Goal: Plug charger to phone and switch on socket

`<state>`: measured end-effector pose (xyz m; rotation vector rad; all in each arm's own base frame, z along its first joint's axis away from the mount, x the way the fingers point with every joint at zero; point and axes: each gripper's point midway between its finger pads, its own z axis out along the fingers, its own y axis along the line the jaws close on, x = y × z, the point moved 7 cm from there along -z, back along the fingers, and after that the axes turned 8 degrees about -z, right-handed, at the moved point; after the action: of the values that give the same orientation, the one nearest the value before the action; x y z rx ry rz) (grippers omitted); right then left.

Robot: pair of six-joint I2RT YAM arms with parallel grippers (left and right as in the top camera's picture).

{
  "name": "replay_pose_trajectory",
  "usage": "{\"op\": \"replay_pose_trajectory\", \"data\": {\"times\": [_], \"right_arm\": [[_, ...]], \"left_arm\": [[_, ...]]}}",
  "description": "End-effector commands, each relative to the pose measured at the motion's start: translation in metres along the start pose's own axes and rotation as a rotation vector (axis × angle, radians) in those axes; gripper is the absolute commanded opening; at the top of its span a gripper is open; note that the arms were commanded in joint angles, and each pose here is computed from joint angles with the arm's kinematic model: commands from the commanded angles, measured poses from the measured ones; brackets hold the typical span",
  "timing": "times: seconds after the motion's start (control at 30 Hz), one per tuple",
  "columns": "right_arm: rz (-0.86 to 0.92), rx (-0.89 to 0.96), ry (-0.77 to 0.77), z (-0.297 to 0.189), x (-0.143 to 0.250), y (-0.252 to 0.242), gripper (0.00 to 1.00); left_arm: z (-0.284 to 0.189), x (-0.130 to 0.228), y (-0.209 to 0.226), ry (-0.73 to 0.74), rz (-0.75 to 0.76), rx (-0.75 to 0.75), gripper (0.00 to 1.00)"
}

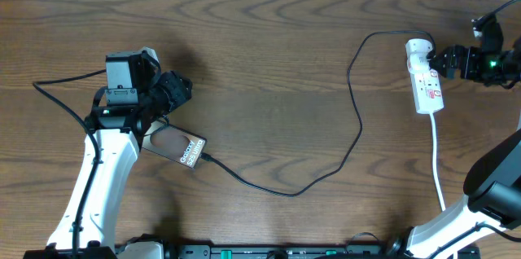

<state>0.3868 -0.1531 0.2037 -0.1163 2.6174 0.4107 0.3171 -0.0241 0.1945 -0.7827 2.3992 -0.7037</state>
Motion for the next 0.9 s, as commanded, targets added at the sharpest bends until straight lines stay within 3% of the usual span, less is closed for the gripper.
{"op": "replay_pose_trajectory", "data": {"times": [0.0, 0.47, 0.87], "right_arm": [[0.051, 0.022, -0.003, 0.008, -0.002, -0.008, 0.99], [0.104, -0.018, 0.093, 0.077, 0.009, -0.022, 0.99], [0.02, -0.021, 0.066, 0.089, -0.003, -0.012, 0.99]], "left_arm": [[0.005, 0.004, 0.006, 0.01, 0.018, -0.028, 0.44], [0.005, 0.004, 0.007, 0.011, 0.018, -0.03, 0.44], [0.005, 0.008, 0.01, 0.034, 0.008, -0.049, 0.44]]}}
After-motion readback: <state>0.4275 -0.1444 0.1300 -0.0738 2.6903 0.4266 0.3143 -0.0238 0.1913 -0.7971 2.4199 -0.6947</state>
